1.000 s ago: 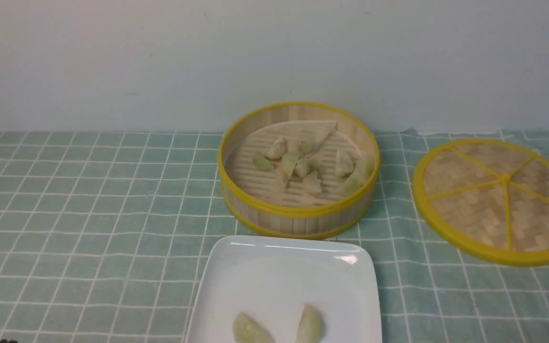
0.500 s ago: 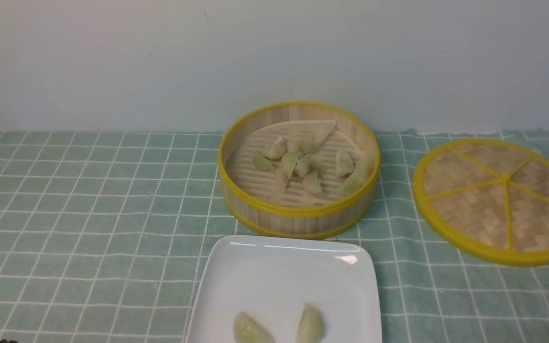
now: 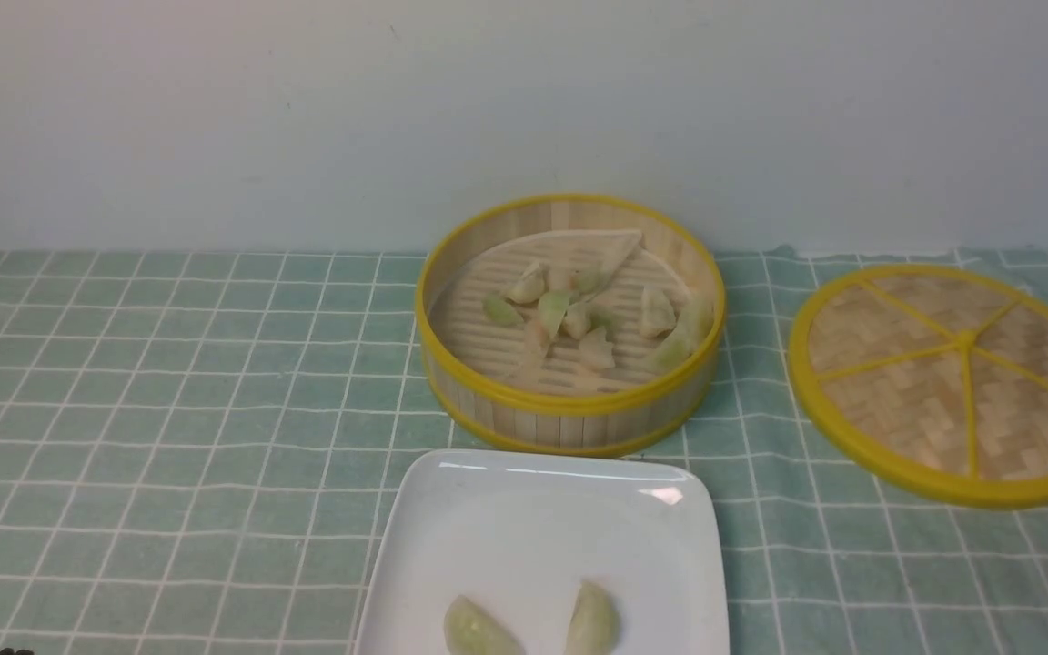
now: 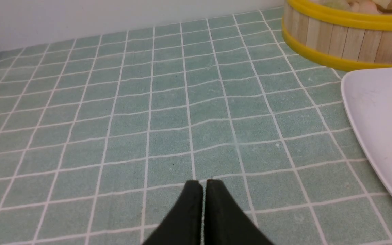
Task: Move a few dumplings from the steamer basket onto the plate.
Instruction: Use the right arm to grab a dumpling from inside the steamer
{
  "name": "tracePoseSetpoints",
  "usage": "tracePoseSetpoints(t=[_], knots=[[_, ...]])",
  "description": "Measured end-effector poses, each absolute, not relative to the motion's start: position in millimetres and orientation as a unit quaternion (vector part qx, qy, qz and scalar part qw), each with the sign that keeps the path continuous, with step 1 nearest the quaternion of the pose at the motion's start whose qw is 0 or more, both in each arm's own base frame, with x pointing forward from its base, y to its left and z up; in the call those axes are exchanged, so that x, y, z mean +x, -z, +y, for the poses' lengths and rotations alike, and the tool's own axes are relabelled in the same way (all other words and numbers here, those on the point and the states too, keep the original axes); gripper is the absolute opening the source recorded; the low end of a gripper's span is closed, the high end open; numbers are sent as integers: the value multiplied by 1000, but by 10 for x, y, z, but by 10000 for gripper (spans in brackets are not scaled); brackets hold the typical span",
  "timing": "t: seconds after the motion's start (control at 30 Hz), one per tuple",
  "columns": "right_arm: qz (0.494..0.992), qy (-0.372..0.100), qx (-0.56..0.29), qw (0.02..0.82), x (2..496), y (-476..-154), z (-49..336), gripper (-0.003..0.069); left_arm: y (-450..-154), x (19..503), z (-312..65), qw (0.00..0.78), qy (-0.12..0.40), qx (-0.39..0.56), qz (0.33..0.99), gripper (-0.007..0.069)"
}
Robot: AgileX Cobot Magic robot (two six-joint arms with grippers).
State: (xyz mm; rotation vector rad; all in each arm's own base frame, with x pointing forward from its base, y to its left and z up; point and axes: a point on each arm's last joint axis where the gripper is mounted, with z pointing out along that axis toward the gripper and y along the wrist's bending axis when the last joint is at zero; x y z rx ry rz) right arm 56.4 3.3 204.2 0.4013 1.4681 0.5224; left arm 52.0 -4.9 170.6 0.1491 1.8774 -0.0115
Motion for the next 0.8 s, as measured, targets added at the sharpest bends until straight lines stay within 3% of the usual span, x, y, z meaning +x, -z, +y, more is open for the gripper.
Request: tracePoseSetpoints(t=[0.07,0.1,0.17,0.3,0.37,0.43,0.47,0.5,0.63,0.73,0.8], knots=[[597,-291,235,710,553,-2138,-7,-15,-1706,520,-49,588,5,64,806,-6],[596,-294,237,709,553,-2138,-8,-15,-1706,520,-49,588,5,64,806,-6],[545,-326,275,722,537,-2209,-59,-15,-1706,520,-49,588,5,64,806,-6],[513,-356,289,726,513,-2316,-75,-15,-1706,520,-49,588,5,64,806,-6],[535,-363,249,721,469,-2524,-12,-15,-1706,520,-49,588,5,64,806,-6],[602,-338,180,700,422,-2856,80,-15,-1706,520,-49,588,5,64,806,-6],[603,-339,172,701,403,-2939,85,-15,-1706,520,-49,588,5,64,806,-6],[668,-304,139,665,452,-3115,130,-15,-1706,520,-49,588,5,64,806,-6],[826,-193,44,528,834,-3470,254,-15,-1706,520,-49,588,5,64,806,-6],[873,-158,1,462,1095,-3529,332,-15,-1706,520,-49,588,5,64,806,-6],[915,-132,-53,378,1507,-3558,465,-15,-1706,520,-49,588,5,64,806,-6]])
